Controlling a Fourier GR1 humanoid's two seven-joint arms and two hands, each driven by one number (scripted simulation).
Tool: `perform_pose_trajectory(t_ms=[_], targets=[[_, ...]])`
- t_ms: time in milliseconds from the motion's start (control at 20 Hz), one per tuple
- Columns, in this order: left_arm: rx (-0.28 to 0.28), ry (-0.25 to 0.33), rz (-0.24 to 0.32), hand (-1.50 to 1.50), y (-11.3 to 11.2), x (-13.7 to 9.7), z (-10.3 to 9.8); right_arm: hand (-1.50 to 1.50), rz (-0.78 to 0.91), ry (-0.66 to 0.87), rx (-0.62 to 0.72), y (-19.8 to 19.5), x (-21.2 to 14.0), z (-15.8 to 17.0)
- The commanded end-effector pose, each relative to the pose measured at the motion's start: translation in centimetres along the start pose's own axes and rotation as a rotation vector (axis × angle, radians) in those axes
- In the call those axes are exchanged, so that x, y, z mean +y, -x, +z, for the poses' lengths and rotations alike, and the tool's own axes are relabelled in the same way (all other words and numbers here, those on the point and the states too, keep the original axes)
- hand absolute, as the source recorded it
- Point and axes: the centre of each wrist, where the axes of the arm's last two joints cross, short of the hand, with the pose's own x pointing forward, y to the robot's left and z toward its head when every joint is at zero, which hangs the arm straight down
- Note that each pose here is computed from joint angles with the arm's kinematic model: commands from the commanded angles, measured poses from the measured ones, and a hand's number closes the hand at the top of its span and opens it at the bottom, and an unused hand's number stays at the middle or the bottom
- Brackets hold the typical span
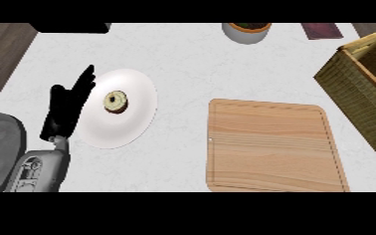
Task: Pick the squash from the cutting board and place it in the basket
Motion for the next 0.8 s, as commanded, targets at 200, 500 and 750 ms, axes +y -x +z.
perform_pose_trajectory(t_ms=[200, 500, 750], targets=[[-0.001, 0.005, 0.008, 0.00, 0.5, -1.3, -0.6, 1.50, 0.037, -0.054, -0.009, 5.4, 4.8, -2.0], [-0.001, 0.003, 0.005, 0.00, -0.4, -0.2, 0.2, -1.50, -0.200, -0.152, 0.095, 8.5, 8.3, -2.6], [0.020, 0.000, 0.005, 0.00, 0.7, -0.6, 0.6, -1.50, -0.287, -0.097, 0.055, 8.9, 8.8, -3.3]])
